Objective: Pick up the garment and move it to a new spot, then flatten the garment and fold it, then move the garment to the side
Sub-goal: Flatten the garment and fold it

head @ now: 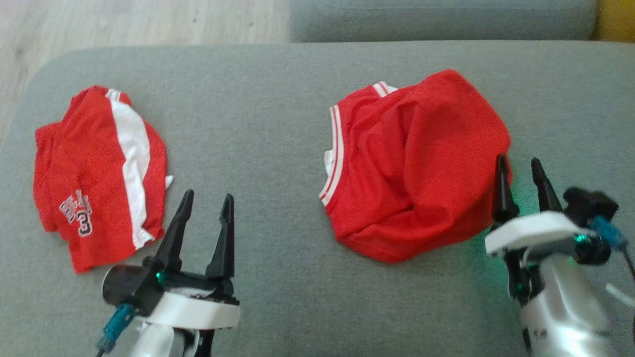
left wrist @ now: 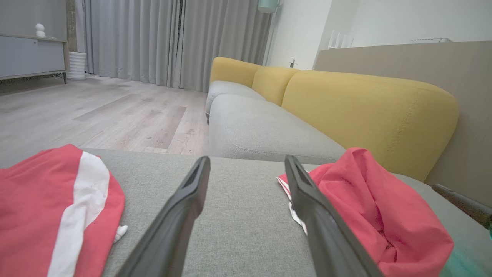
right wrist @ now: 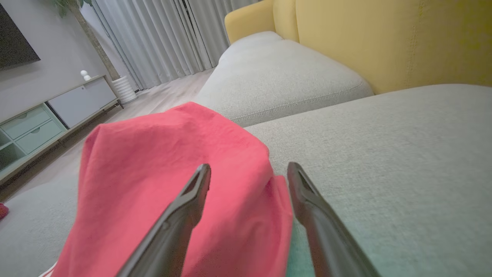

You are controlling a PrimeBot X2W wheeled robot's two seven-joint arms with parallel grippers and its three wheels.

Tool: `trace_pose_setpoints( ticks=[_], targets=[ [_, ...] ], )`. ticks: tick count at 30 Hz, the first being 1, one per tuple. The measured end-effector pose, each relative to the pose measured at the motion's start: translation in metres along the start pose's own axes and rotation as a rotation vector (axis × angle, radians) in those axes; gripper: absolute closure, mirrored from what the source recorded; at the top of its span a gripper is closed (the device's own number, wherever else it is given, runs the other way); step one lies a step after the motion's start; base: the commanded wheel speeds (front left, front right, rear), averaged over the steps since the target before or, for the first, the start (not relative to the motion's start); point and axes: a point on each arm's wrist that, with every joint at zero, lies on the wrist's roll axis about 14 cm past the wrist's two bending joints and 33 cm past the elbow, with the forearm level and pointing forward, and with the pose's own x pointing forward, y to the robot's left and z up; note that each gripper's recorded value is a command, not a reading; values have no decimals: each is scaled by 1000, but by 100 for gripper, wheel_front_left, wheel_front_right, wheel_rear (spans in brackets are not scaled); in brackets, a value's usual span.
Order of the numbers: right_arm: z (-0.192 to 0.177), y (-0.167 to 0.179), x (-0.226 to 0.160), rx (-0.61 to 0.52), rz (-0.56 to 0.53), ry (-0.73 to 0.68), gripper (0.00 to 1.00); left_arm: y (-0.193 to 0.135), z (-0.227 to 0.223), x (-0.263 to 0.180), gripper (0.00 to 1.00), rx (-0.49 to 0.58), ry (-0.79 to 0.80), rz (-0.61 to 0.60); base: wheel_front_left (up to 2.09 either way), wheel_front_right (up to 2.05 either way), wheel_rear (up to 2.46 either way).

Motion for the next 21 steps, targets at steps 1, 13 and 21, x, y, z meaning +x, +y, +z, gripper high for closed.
trace_pose_setpoints(
  ticks=[1,13,21],
  targets=[
    [-4,-1,7,1,-6,20,0,1,-1,0,0,-4,4,2,0,0,0],
    [-45,16,75,-19,-7,231,41,22,-7,3,0,-20,13,76,0,0,0],
    [-13,25,88,-87,17,168,100,20,1,0,0,-32,-13,82,0,0,0]
  ],
)
